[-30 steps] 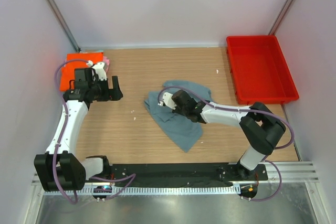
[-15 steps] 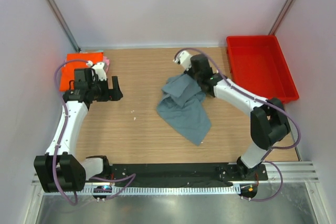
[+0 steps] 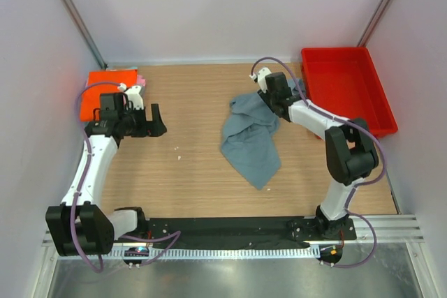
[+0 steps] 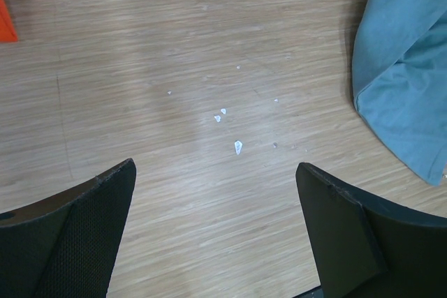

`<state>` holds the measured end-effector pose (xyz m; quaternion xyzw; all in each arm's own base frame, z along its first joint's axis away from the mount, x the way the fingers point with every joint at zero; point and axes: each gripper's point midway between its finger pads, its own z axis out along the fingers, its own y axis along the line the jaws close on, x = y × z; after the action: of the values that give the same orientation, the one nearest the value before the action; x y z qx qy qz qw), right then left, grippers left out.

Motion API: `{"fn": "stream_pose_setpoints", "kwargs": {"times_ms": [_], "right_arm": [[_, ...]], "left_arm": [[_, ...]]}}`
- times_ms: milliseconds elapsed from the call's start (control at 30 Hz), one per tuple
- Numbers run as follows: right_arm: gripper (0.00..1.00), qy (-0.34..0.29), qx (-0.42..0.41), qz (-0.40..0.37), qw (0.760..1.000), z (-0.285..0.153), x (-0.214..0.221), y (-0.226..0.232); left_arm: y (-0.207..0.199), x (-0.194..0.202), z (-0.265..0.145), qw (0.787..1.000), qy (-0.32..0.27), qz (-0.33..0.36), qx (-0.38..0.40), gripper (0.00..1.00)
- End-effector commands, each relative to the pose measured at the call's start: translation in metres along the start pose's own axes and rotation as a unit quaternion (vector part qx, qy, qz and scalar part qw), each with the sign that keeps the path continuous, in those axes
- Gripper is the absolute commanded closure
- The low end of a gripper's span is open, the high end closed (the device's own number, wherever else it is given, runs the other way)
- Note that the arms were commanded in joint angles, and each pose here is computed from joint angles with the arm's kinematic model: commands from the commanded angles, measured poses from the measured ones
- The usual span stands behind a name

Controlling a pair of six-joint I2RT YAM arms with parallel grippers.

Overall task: Fold and stack the t-shirts
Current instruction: Flatten the tshirt out

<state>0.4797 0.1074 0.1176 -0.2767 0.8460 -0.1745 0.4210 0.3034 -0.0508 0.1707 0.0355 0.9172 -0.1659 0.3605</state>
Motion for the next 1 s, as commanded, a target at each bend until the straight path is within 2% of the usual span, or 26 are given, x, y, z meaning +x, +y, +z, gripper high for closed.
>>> {"fn": "stream_pose_setpoints", "kwargs": {"times_ms": [0, 33, 133, 333, 400, 533, 567, 667, 967], "right_arm": [[0.52, -0.103, -0.038, 0.041, 0.993, -0.050, -0.045, 0.002], [0.53, -0.099, -0.067, 0.039, 0.992, -0.055, -0.037, 0.014], [0.54, -0.084, -0.083, 0.036, 0.992, -0.057, -0.016, 0.026], [0.56, -0.053, -0.083, 0.024, 0.995, -0.044, 0.016, 0.040], [0.57, -0.049, -0.096, 0.046, 0.993, -0.040, 0.014, 0.041], [0.57, -0.037, -0.166, 0.144, 0.975, -0.033, 0.012, 0.044], [0.57, -0.023, -0.168, 0.178, 0.969, -0.030, 0.020, 0.036], [0.57, -0.023, -0.183, 0.213, 0.960, -0.029, 0.022, 0.030], [0.57, -0.048, -0.251, 0.234, 0.938, -0.034, 0.017, 0.041]], "left_arm": [[-0.004, -0.004, 0.003, 1.000, -0.004, 0.006, 0.022, 0.03], [-0.005, -0.004, 0.004, 1.000, -0.001, 0.005, 0.024, 0.04], [-0.006, -0.002, 0.006, 1.000, 0.003, 0.003, 0.028, 0.04], [-0.005, -0.002, 0.007, 1.000, 0.006, 0.000, 0.029, 0.04], [-0.005, -0.001, 0.007, 1.000, 0.007, 0.000, 0.028, 0.04], [-0.004, -0.001, 0.005, 1.000, 0.005, 0.002, 0.025, 0.04], [-0.005, -0.001, 0.004, 1.000, 0.003, 0.004, 0.024, 0.04], [-0.003, 0.000, 0.004, 1.000, 0.002, 0.006, 0.021, 0.04], [-0.002, 0.002, 0.009, 1.000, 0.012, 0.001, 0.023, 0.04]]}}
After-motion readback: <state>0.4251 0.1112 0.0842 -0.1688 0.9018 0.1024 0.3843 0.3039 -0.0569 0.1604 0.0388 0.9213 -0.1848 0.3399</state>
